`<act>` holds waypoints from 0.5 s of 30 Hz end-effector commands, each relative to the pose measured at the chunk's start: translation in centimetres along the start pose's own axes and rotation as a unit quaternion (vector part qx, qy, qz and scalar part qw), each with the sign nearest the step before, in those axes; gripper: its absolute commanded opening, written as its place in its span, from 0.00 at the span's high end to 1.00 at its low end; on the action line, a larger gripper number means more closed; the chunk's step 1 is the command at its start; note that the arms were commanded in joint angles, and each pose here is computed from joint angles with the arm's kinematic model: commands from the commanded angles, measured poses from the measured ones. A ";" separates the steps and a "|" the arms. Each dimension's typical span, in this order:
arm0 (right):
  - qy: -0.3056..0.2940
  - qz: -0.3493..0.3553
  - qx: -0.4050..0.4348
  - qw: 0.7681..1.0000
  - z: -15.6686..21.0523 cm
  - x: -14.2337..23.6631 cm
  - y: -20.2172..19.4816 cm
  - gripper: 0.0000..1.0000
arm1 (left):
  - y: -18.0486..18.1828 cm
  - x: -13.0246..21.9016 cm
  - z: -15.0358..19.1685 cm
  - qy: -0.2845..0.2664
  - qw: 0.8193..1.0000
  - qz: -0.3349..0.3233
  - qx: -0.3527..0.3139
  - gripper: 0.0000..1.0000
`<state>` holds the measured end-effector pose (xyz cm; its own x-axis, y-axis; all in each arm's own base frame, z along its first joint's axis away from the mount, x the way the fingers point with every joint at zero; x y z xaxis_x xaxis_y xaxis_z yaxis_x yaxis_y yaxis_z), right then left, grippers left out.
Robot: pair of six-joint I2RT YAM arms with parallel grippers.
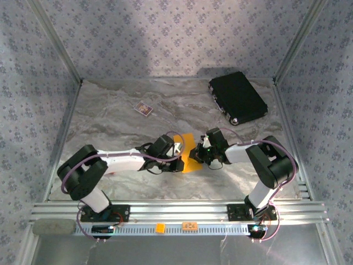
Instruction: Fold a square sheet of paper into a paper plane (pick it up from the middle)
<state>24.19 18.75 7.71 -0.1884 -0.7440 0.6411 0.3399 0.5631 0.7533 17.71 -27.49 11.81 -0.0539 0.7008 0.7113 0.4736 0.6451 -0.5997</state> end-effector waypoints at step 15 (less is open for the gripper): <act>0.000 0.050 -0.030 0.998 0.4 -0.3 -2.1 0.93 | 1.8 -3.7 1.2 0.058 0.998 -0.004 0.021 0.98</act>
<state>24.20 18.74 7.71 -0.1887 -0.7437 0.6413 0.3399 0.5632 0.7532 18.82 -29.16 8.63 -0.0024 0.6735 0.7392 0.4479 0.6616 -0.6013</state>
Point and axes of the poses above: each hand's point on the last joint's axis, 136 mm out from that joint toward the fingers, its own x axis back along the fingers, its own y axis along the line the jaws close on, z = x × y, the point moved 9 cm from there along x, back along the fingers, and after that the axes turned 12 degrees about -x, right-handed, at the moved point
